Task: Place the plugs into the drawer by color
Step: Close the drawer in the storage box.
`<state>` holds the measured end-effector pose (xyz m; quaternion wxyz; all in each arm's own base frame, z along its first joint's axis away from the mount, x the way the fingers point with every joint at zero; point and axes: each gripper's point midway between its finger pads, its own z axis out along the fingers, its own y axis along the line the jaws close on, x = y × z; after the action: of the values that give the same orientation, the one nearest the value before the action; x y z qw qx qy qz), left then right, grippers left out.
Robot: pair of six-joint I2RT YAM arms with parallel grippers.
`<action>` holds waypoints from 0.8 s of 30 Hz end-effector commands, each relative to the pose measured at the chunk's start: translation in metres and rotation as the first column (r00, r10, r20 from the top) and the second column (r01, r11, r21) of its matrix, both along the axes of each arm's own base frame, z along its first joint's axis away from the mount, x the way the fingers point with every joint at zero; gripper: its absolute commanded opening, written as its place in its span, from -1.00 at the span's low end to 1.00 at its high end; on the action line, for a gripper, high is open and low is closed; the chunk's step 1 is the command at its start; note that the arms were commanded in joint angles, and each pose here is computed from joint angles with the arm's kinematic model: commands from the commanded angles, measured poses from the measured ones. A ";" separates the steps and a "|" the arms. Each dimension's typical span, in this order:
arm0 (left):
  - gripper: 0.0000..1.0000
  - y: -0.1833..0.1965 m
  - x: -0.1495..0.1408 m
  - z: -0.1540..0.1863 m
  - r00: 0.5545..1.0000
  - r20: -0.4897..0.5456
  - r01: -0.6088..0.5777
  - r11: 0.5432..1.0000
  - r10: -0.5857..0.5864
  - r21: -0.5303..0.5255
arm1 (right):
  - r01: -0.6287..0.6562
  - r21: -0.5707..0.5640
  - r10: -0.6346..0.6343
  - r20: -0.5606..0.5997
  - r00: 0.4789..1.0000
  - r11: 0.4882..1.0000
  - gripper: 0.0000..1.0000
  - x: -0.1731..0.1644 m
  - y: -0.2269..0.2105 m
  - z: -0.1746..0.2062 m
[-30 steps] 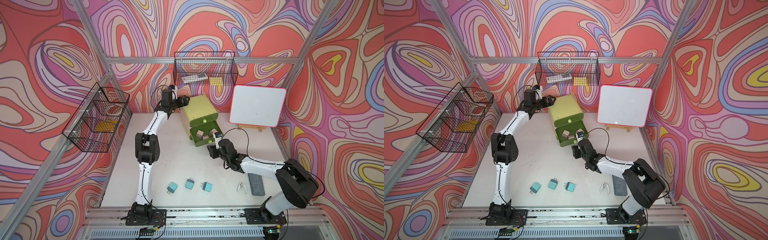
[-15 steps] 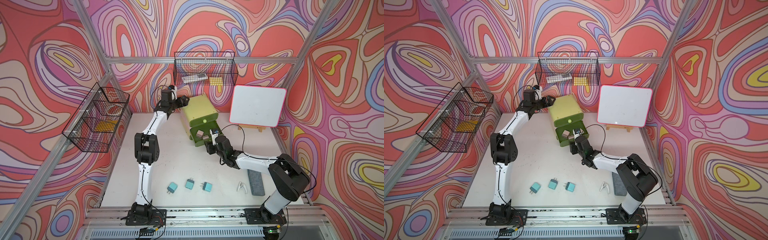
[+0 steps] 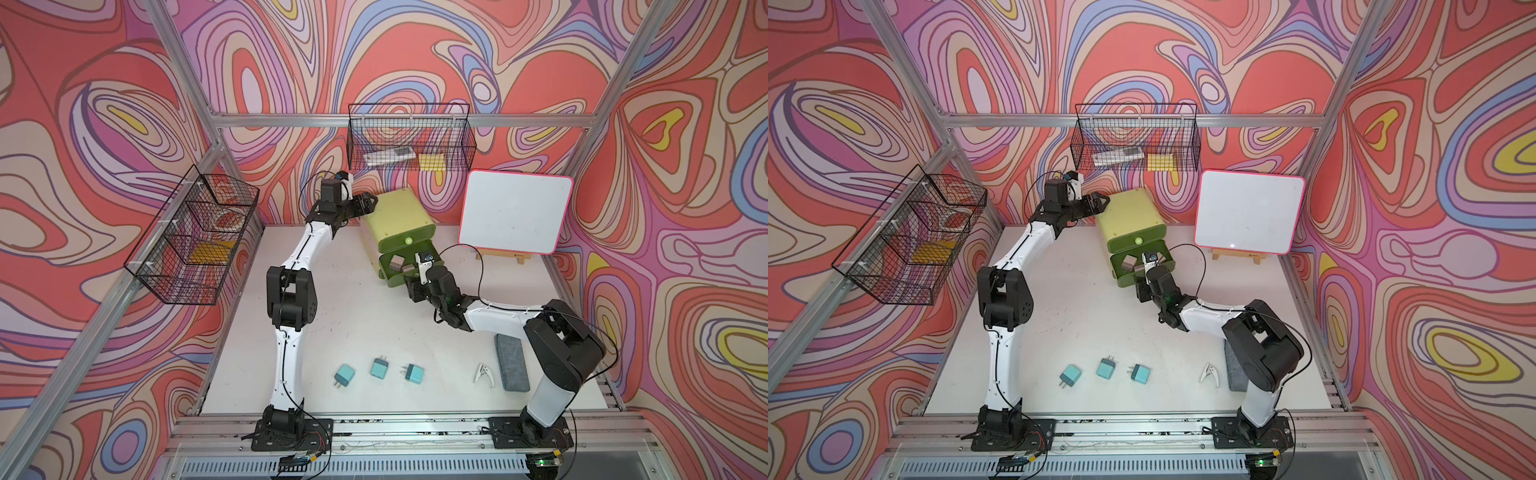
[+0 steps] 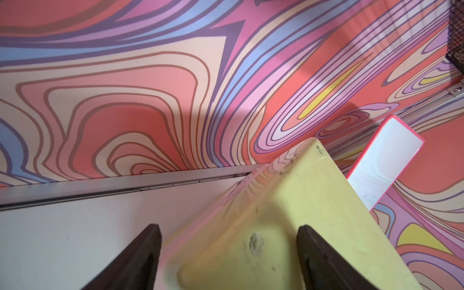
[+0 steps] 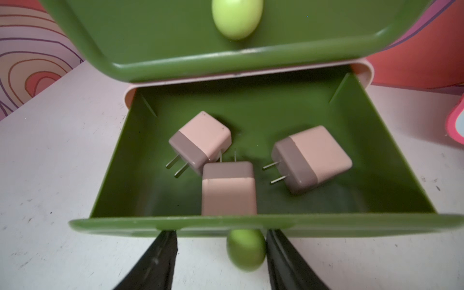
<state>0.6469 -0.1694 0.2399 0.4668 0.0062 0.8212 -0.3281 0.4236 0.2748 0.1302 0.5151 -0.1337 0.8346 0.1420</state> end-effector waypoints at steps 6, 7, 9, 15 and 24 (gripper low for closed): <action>0.63 0.004 -0.020 0.020 1.000 0.007 0.029 0.999 -0.029 0.017 | 0.001 0.075 -0.007 0.076 0.997 0.997 0.16 0.025 0.015 0.018; 0.63 0.004 -0.021 0.019 1.000 0.005 0.030 0.999 -0.030 0.016 | 0.000 0.079 -0.006 0.078 0.997 0.997 0.16 0.028 0.018 0.017; 0.62 0.003 -0.023 0.020 0.999 0.003 0.033 0.999 -0.033 0.014 | 0.001 0.090 -0.008 0.080 0.997 0.996 0.16 0.034 0.021 0.016; 0.61 0.004 -0.028 0.019 0.999 -0.006 0.037 0.999 -0.037 0.015 | 0.011 0.125 -0.022 0.087 0.996 0.992 0.15 0.053 0.027 0.013; 0.60 0.004 -0.032 0.020 0.999 -0.012 0.037 0.999 -0.037 0.016 | -0.003 0.197 -0.014 0.084 0.996 0.980 0.14 0.073 0.041 0.015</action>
<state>0.6241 -0.1675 0.2397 0.4466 0.0095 0.8316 -0.3298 0.4903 0.3033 0.1368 0.5544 -0.0897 0.8065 0.1851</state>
